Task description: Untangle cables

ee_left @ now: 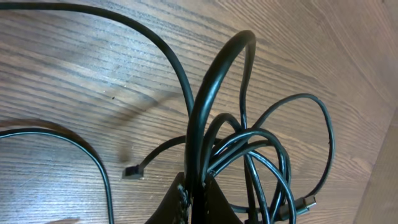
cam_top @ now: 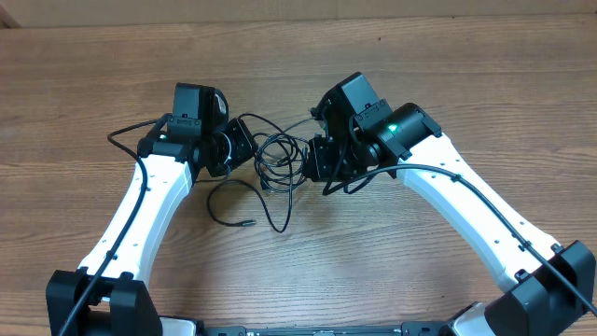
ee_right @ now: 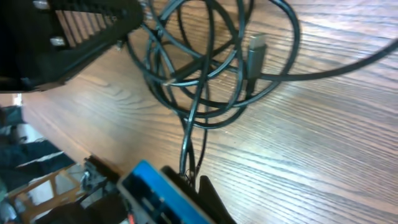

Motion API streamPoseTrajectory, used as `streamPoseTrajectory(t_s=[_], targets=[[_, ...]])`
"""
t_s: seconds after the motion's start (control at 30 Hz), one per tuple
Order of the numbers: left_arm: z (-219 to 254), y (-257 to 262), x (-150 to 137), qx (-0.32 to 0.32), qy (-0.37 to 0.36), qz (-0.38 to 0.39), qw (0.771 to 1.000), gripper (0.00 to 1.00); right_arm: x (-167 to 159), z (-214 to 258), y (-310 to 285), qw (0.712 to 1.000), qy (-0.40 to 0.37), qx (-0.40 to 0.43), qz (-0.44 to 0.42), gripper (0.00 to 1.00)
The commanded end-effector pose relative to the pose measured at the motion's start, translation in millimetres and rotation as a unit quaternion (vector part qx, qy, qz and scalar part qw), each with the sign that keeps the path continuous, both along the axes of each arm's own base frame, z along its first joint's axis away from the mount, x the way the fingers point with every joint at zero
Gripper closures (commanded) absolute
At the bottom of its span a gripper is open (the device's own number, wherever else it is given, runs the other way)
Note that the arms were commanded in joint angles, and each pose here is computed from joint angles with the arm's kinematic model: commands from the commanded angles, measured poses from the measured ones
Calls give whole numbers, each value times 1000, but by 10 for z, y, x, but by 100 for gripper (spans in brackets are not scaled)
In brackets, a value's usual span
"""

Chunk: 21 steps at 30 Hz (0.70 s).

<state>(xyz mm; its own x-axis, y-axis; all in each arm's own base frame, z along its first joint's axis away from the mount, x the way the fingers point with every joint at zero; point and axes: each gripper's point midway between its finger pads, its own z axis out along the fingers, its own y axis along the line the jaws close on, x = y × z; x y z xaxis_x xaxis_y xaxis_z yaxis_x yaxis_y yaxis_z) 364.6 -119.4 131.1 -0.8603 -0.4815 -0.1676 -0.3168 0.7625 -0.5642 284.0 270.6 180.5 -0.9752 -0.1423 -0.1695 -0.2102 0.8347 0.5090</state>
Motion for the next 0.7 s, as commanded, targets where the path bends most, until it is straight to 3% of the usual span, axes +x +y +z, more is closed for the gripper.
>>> streamPoseTrajectory(t_s=[0.0,0.23,0.5,0.67], targets=[[-20,8,17,2,2,13,1000,96,-6,-98,-120,999,5,-21,-30,96],[27,-26,73,-9,-11,11,1000,96,-68,-511,-158,996,44,-24,-75,96],[256,-104,187,-97,-37,-3,995,96,-70,-913,-154,989,62,-7,-130,96],[317,-41,212,-118,-44,-7,992,96,-57,-1019,-143,990,51,2,-129,61]])
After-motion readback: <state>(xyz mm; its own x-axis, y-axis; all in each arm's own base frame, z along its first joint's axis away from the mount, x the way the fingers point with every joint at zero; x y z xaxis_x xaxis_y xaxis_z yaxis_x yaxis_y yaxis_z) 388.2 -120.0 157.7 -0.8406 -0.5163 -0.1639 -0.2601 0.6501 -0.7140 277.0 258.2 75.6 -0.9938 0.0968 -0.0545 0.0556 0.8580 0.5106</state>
